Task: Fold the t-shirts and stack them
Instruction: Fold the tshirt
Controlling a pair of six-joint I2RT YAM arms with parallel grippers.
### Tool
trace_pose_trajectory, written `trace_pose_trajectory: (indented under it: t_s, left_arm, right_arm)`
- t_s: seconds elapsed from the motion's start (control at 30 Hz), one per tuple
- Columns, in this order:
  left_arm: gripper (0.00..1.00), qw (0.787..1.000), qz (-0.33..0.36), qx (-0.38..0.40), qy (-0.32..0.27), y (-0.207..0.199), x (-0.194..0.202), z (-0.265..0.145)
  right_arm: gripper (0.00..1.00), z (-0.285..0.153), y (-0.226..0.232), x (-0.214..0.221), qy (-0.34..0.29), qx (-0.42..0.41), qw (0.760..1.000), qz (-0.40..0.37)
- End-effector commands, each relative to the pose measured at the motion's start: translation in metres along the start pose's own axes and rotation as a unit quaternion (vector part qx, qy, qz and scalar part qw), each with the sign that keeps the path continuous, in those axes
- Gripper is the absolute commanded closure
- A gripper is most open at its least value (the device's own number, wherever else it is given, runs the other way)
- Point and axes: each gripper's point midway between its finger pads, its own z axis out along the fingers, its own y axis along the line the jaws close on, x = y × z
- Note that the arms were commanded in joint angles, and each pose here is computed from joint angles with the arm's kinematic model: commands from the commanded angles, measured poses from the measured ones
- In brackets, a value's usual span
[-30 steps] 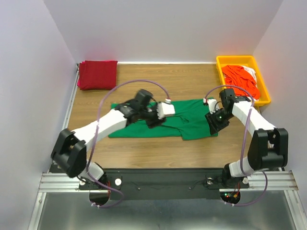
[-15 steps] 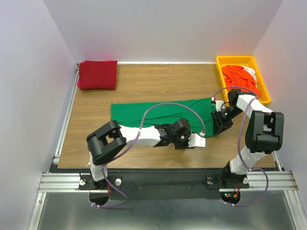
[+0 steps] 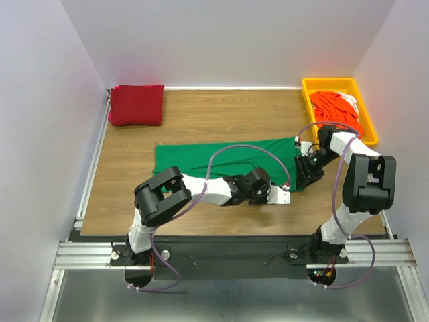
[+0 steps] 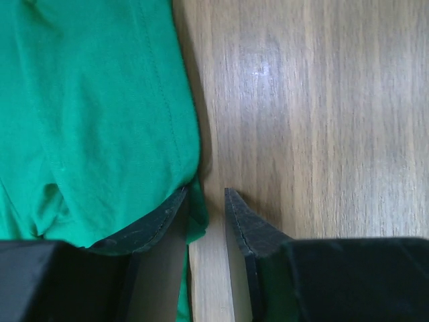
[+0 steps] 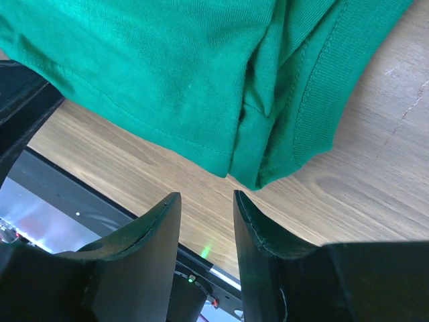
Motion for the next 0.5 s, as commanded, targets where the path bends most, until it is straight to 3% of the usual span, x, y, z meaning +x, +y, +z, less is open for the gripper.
trace_pose_trajectory:
  t_s: [0.0,0.27,0.47]
  left_arm:
    - [0.62,1.0,0.011,-0.015,0.016,0.006,0.003,0.0]
    - [0.62,0.999,0.013,-0.031,-0.005,0.015,-0.014,-0.019]
    - [0.62,0.998,0.038,0.036,-0.043,-0.005,-0.036,-0.034]
  right_arm:
    - [0.57,-0.008,0.004,-0.004,-0.009,-0.006,1.0,-0.001]
    - [0.57,-0.006,0.005,-0.003,-0.007,-0.011,1.0,-0.002]
    - [0.57,-0.006,0.005,-0.002,-0.008,-0.011,1.0,-0.002]
